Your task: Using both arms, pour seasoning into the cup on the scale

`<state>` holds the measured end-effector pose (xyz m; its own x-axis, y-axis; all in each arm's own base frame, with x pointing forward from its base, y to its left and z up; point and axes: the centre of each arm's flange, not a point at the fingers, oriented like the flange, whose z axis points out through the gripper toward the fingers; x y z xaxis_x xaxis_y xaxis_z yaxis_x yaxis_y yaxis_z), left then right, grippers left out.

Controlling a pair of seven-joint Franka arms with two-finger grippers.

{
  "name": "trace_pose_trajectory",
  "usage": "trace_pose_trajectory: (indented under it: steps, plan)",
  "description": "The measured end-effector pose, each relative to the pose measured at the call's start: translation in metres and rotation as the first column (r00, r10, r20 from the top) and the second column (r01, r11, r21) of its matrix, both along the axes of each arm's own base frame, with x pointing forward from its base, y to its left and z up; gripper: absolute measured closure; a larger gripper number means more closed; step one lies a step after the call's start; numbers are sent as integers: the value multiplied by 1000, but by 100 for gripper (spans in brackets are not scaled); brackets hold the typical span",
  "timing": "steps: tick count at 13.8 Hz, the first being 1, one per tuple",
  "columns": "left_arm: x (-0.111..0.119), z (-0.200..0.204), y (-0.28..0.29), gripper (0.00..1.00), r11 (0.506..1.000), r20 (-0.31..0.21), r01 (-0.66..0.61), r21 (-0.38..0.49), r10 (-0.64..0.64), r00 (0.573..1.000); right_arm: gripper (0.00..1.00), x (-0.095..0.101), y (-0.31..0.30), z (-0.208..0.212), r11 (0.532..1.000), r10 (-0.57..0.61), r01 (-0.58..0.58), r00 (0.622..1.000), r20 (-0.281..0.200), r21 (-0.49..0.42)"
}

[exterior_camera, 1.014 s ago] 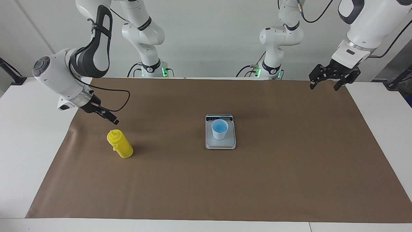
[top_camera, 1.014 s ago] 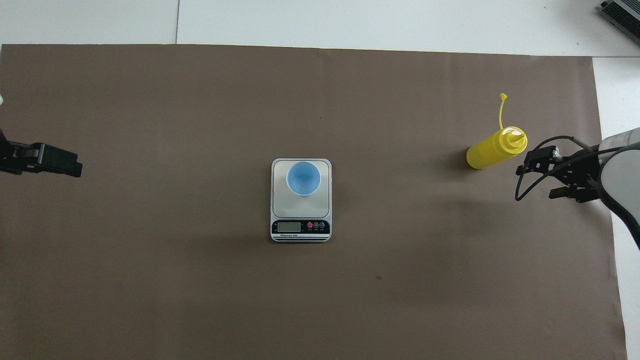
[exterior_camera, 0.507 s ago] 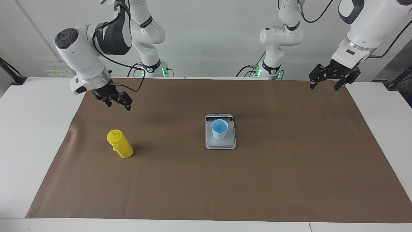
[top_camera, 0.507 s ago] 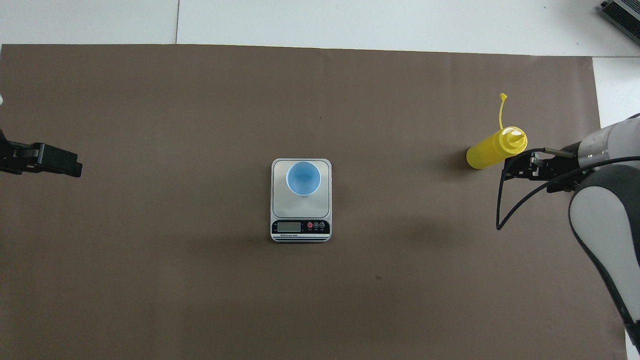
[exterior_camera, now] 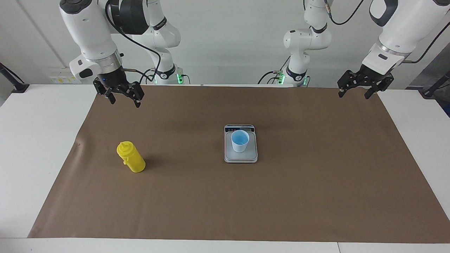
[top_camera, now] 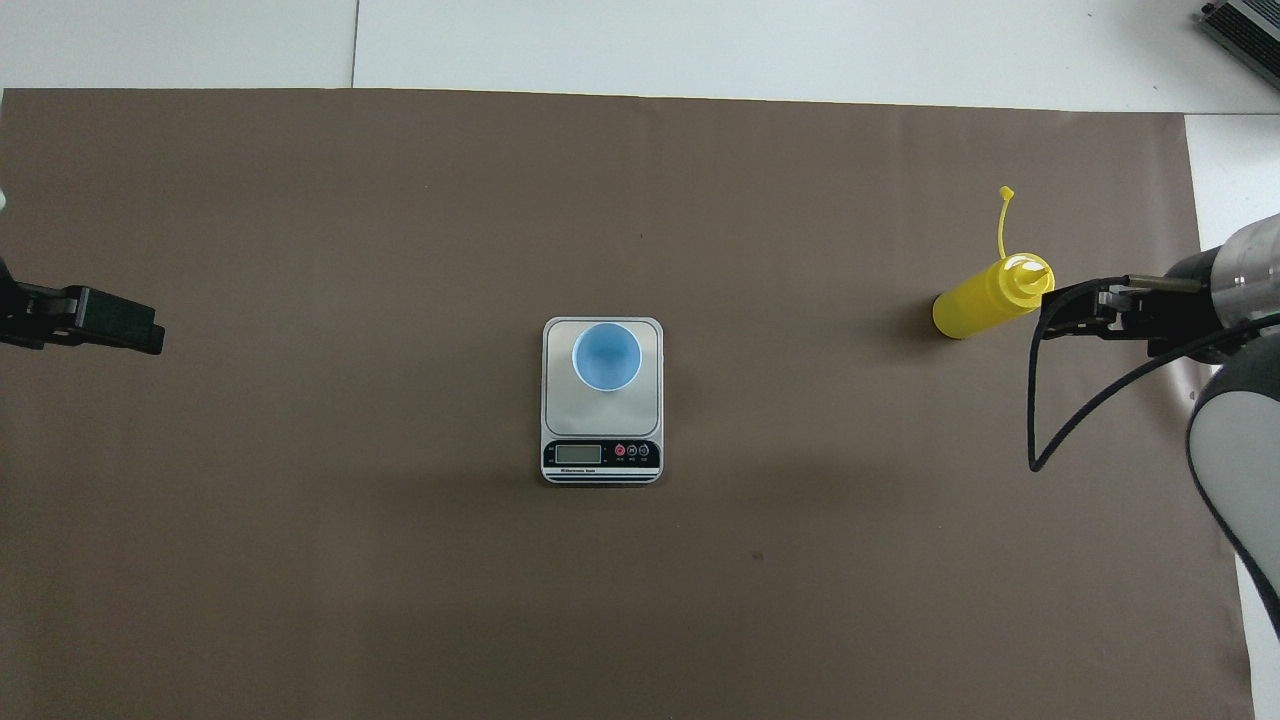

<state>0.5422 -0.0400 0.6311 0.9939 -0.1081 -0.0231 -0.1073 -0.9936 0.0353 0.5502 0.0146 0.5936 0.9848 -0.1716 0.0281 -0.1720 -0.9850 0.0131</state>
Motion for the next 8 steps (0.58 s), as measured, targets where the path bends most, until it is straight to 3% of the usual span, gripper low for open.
trace_pose_trajectory:
  steps: [8]
  plan:
    - [0, 0, 0, 0, 1000, 0, 0, 0, 0, 1000, 0, -4, 22, 9, 999, 39, -39, 999, -15, -3]
